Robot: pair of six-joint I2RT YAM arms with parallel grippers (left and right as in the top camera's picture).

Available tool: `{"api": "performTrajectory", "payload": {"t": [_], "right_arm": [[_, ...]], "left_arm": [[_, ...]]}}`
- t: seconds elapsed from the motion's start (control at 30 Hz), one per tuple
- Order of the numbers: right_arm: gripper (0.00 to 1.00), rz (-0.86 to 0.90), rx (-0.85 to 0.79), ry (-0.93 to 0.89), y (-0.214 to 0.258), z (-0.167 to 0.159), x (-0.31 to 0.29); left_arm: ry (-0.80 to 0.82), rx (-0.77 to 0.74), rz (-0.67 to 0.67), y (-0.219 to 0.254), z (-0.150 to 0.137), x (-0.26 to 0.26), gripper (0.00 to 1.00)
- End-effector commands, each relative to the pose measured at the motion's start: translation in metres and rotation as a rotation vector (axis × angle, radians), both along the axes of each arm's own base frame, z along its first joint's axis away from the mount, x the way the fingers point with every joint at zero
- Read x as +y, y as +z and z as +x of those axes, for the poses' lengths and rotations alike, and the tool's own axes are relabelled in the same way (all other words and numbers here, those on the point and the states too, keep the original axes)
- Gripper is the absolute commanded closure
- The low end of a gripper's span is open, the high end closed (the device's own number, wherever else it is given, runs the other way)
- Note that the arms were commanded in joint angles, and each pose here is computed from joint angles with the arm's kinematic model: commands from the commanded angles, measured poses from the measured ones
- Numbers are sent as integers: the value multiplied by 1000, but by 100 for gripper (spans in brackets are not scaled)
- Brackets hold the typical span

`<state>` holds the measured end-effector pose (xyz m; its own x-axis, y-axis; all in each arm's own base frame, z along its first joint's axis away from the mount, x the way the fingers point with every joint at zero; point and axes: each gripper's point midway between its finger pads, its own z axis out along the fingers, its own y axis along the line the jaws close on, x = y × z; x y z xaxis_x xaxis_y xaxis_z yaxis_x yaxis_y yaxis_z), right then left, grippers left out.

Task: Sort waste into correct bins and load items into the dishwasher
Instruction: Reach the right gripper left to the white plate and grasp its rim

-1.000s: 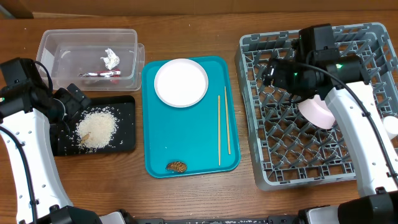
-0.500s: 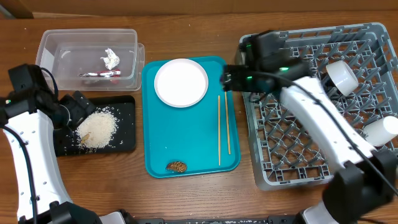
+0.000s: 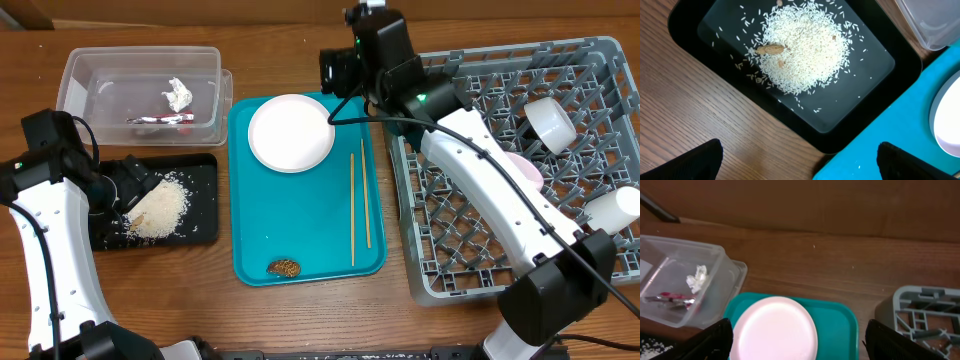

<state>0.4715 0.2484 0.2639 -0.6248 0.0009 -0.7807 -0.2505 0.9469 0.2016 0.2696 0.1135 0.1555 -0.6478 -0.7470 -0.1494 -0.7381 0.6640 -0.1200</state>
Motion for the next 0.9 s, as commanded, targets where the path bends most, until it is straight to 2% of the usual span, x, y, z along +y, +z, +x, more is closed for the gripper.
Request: {"api": "performTrajectory", "payload": {"t": [0.0, 0.3, 0.73, 0.87], "right_arm": [[13, 6, 44, 48, -13, -3, 9], [12, -26, 337, 71, -129, -9, 25], [14, -59, 493, 32, -210, -16, 33], [19, -92, 543, 48, -237, -27, 40]], "left_arm": [[14, 12, -13, -4, -1, -2, 0], [14, 12, -13, -4, -1, -2, 0], [14, 9, -12, -4, 0, -2, 0], [14, 9, -12, -4, 0, -2, 0]]}}
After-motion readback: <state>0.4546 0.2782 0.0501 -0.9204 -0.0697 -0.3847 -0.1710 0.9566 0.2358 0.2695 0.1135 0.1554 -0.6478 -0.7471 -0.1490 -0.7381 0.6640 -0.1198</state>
